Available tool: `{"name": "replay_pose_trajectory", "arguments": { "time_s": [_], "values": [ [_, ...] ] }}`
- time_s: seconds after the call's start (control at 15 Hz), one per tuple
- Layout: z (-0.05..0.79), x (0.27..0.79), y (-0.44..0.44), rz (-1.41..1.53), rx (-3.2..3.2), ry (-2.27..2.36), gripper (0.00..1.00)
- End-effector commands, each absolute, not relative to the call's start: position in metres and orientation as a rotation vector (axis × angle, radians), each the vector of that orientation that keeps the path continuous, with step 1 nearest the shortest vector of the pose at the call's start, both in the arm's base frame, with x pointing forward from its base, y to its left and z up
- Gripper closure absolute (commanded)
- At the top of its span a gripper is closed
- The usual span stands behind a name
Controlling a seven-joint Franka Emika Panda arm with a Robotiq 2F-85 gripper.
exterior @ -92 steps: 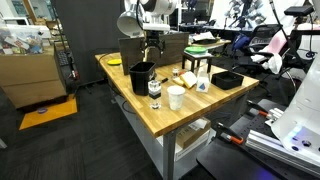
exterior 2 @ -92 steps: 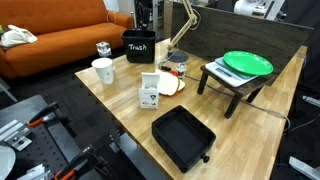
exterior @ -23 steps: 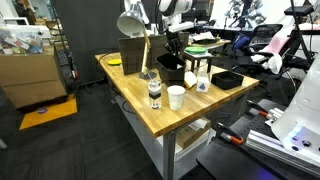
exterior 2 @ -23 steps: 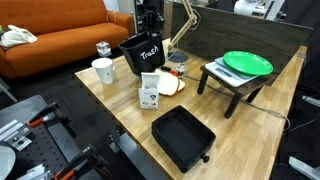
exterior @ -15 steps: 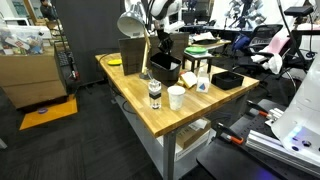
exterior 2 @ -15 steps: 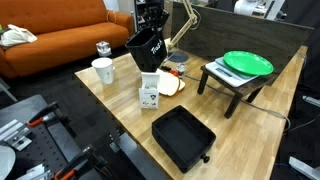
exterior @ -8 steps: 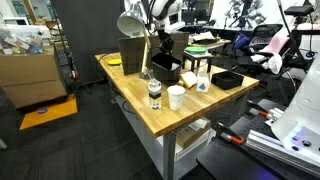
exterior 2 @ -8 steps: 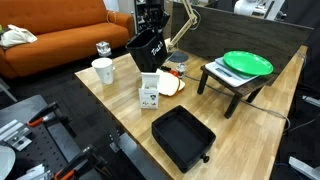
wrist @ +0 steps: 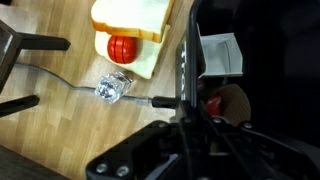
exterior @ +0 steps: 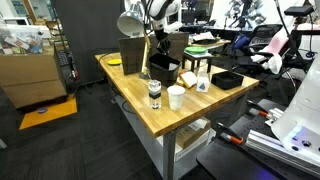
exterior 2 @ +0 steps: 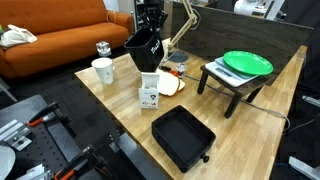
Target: Move the black bin to the right
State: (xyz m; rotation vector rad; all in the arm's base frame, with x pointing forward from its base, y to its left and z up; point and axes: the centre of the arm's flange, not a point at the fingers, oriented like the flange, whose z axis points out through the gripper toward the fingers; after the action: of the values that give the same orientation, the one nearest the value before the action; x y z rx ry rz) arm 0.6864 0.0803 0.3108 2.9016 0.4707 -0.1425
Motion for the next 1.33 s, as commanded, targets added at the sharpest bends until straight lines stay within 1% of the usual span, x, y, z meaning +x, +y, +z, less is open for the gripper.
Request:
{"name": "replay_pose_trajectory", "arguments": {
  "time_s": [0.0, 0.2, 0.47, 0.53, 0.6, 0.93, 1.07, 1.2, 1.27],
  "values": [
    [0.308, 0.701, 0.086, -0.144, 2.919, 0.692, 0.98],
    [0.292, 0.704, 0.098, -0.18, 2.9, 0.859, 0.98],
    [0.273, 0.707, 0.105, -0.227, 2.9, 0.943, 0.98],
    [0.273, 0.71, 0.105, -0.235, 2.905, 0.922, 0.74],
    [0.274, 0.712, 0.103, -0.229, 2.914, 0.892, 0.66],
    [0.288, 0.72, 0.092, -0.16, 2.982, 0.727, 0.34],
    [0.293, 0.72, 0.088, -0.134, 3.01, 0.639, 0.18],
    [0.296, 0.716, 0.082, -0.113, 3.028, 0.524, 0.05],
    [0.296, 0.714, 0.077, -0.108, 3.042, 0.459, 0.01]
  ]
}}
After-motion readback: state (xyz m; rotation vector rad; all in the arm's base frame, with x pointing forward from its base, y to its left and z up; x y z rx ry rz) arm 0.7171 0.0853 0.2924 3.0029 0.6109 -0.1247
